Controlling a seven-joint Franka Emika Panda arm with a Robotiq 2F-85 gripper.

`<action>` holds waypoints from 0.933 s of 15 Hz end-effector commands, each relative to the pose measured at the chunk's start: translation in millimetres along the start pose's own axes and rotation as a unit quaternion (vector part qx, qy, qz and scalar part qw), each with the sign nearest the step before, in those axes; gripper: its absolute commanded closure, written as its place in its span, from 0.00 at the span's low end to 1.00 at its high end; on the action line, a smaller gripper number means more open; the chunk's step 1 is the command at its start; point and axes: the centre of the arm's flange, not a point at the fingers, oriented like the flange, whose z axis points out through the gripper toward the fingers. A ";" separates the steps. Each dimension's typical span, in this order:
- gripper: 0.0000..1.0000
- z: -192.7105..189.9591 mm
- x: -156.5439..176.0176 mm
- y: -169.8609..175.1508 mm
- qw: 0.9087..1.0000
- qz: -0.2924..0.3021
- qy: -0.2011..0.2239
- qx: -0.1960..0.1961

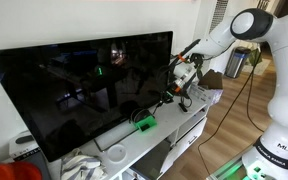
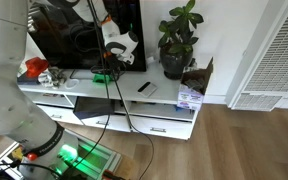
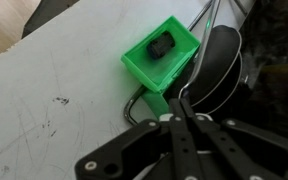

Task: Pick up the silver spoon from the tv stand and put it in the black glasses case

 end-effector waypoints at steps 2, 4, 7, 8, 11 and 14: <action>0.99 -1.3 -0.7 -0.3 1.000 0.000 0.002 0.000; 0.99 7.6 -5.7 -10.3 1.000 -0.002 0.007 0.020; 0.99 24.6 -8.9 -23.2 0.998 0.022 0.021 0.061; 0.99 29.6 -10.8 -25.0 0.997 0.025 0.032 0.067; 0.99 40.6 -15.7 -31.2 0.994 0.029 0.062 0.085; 0.99 52.6 -18.3 -32.5 0.991 0.025 0.096 0.090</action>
